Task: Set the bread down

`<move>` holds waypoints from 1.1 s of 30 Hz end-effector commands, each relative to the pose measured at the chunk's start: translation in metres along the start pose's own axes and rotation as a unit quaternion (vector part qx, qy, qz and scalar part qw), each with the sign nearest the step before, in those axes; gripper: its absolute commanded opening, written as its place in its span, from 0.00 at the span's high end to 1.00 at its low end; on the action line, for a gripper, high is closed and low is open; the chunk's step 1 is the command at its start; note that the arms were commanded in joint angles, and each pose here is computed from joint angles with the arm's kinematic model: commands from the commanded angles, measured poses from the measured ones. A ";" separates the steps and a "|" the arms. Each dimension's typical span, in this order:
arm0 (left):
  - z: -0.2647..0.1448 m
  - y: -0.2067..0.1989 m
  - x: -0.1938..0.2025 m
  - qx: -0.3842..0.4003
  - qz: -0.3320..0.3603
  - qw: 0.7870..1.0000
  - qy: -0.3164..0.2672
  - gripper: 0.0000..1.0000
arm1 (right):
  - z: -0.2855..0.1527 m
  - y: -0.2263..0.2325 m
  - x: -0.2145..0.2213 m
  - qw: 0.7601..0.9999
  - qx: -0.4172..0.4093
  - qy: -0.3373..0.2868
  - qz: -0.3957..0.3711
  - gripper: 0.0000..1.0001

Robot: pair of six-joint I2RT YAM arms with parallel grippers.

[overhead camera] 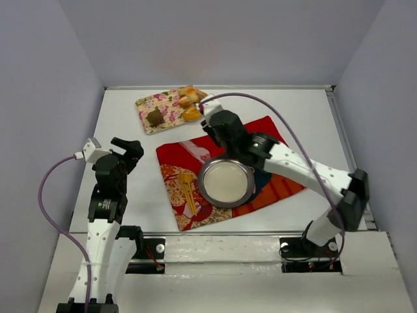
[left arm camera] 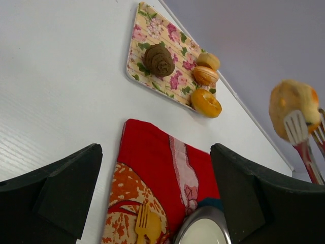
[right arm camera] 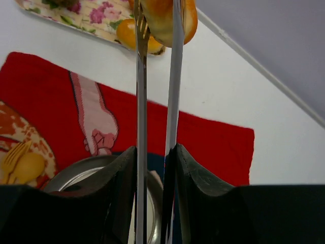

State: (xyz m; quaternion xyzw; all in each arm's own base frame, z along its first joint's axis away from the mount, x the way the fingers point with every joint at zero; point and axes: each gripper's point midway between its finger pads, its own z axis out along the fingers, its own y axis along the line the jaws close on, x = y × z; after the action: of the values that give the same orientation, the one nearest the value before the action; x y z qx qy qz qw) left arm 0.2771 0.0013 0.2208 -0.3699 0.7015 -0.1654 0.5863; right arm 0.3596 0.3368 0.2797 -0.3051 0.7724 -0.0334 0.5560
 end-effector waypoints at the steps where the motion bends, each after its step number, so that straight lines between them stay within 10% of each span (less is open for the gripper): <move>1: -0.001 -0.011 -0.006 0.026 -0.004 1.000 -0.013 0.01 | -0.057 0.003 0.050 0.989 -0.045 0.033 0.137 0.93; 22: -0.010 -0.023 -0.008 0.060 -0.011 0.998 -0.011 0.01 | -0.190 0.034 0.179 0.928 -0.208 0.228 0.207 0.92; 33: -0.011 -0.023 -0.011 0.056 -0.013 0.998 -0.018 0.01 | -0.209 0.042 0.167 0.918 -0.275 0.203 0.200 0.47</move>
State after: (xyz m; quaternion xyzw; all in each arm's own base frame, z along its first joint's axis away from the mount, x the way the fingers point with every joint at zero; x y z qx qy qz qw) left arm 0.2728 -0.0062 0.2328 -0.3571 0.6922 -0.1922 0.5970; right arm 0.1379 0.2175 0.1855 -0.2451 0.9122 0.1834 0.2724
